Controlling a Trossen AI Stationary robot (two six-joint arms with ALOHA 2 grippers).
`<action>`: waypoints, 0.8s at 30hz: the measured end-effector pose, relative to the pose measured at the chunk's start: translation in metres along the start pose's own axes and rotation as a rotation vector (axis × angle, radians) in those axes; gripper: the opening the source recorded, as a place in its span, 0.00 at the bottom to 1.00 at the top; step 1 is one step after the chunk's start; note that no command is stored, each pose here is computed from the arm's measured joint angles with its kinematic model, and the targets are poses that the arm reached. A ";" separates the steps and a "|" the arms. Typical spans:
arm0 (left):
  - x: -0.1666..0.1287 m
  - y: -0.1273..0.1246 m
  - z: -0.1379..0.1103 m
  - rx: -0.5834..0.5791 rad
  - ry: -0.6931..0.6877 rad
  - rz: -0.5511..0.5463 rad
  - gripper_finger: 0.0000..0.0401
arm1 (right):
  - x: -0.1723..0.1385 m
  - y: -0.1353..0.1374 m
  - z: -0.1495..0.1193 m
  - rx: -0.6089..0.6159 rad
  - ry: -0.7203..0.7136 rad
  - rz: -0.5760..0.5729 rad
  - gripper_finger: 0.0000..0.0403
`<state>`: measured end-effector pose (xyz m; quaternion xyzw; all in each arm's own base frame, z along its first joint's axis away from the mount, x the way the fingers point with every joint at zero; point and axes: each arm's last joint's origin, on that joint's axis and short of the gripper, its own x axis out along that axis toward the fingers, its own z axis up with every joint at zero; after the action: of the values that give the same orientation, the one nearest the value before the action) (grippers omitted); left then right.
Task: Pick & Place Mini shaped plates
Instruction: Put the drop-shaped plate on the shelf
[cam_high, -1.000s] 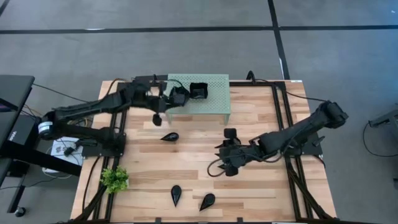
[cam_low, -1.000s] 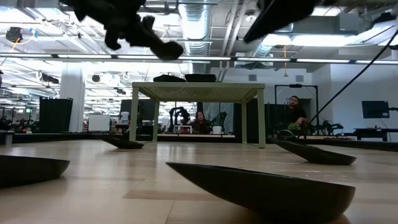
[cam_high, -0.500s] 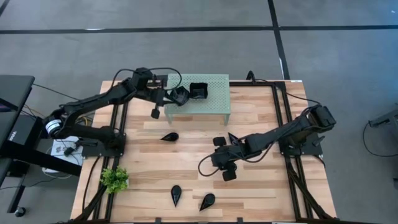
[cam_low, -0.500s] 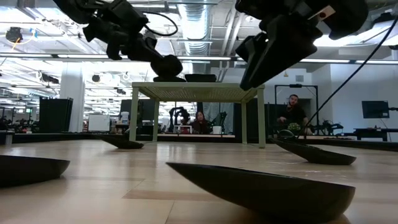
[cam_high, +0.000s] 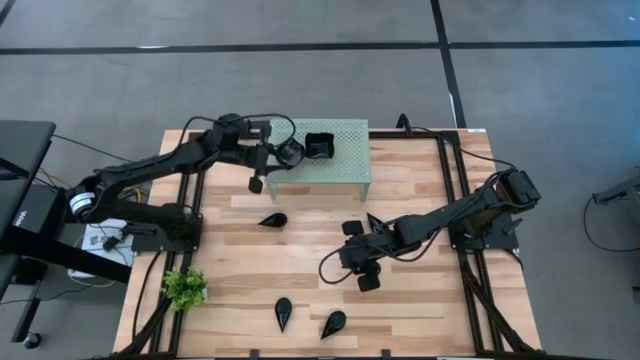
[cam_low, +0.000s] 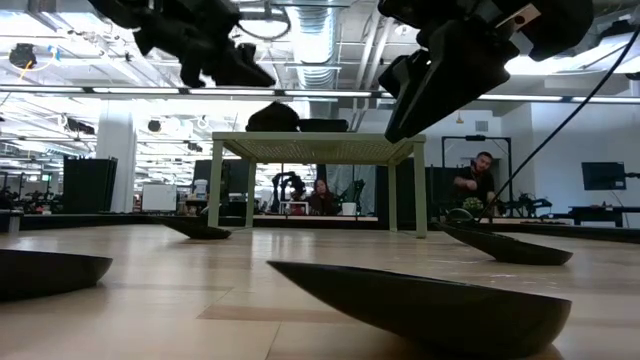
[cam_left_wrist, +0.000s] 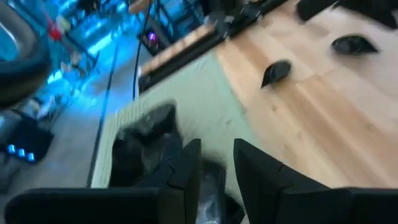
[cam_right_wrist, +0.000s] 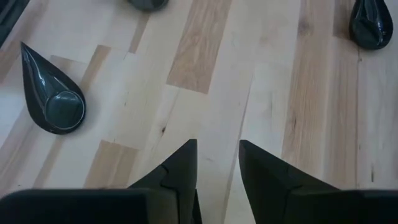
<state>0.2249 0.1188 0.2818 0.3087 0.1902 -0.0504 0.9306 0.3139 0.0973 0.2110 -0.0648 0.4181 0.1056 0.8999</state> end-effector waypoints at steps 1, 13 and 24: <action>-0.002 -0.001 0.004 0.012 -0.006 0.008 0.24 | 0.000 0.000 0.000 0.000 0.000 0.000 0.28; -0.002 -0.028 0.041 -0.187 -0.080 -0.047 0.23 | 0.000 0.000 0.000 -0.001 -0.004 0.001 0.28; 0.013 -0.119 0.065 -0.270 -0.108 -0.462 0.18 | 0.001 -0.019 0.021 0.030 -0.217 -0.048 0.28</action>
<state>0.2331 -0.0155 0.2585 0.1271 0.2105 -0.2518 0.9360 0.3350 0.0831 0.2242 -0.0496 0.3180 0.0839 0.9431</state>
